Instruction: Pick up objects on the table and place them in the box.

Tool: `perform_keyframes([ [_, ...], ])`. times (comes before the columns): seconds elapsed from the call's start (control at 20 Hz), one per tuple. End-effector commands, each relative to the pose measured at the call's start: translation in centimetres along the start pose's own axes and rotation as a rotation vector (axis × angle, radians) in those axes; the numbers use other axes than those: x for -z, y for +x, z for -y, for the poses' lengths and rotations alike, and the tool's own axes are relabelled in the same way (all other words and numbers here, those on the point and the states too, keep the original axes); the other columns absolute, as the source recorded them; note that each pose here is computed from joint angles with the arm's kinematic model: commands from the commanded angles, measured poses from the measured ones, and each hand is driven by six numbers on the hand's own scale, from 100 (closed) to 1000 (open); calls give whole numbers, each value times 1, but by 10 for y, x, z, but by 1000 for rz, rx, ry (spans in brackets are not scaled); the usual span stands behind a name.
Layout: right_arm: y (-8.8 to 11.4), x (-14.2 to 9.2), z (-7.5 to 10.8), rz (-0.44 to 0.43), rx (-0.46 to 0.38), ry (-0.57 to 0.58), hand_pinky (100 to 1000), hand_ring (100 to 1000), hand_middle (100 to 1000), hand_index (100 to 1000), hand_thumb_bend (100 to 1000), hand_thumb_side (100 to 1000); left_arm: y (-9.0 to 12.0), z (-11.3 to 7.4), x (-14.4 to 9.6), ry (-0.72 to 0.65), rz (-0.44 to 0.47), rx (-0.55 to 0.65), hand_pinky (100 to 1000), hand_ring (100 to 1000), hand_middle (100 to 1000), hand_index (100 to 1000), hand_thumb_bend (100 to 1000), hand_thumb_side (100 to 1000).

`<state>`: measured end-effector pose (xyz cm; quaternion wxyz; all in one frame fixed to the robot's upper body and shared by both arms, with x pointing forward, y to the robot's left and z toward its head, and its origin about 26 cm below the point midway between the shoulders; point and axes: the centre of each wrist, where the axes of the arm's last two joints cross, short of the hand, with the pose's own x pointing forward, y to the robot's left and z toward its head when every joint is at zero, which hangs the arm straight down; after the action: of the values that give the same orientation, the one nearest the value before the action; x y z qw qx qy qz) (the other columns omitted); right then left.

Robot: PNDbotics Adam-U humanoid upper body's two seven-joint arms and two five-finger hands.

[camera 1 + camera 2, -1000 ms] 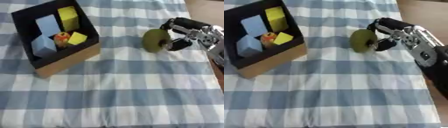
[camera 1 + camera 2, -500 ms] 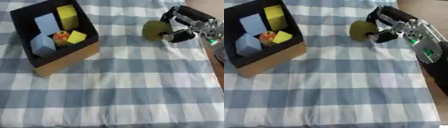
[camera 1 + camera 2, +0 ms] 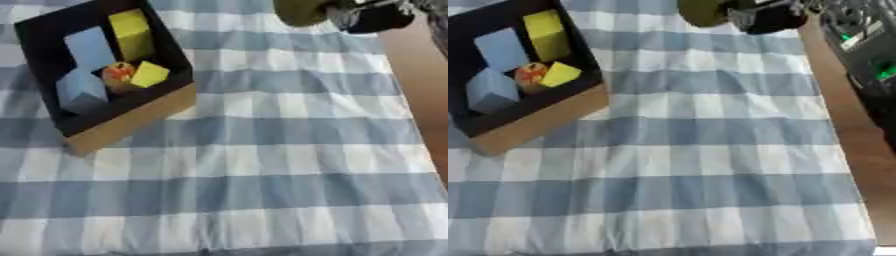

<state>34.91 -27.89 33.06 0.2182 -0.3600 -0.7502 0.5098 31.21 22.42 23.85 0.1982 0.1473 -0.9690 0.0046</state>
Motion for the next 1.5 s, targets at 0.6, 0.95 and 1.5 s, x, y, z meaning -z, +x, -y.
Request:
perform_keyframes([
  [0.6, 65, 117, -3, 252, 43, -24, 769, 688, 343, 599, 100, 100, 9, 6, 10, -16, 57, -41, 751, 865, 769, 796, 473, 654],
  [0.95, 82, 159, -56, 242, 69, 13, 771, 691, 338, 598, 100, 100, 15, 15, 18, -25, 112, -97, 753, 859, 764, 795, 482, 644],
  [1.5, 84, 170, -119, 203, 11, 118, 847, 886, 678, 873, 225, 100, 17, 17, 20, -22, 133, -119, 753, 859, 765, 796, 488, 643],
])
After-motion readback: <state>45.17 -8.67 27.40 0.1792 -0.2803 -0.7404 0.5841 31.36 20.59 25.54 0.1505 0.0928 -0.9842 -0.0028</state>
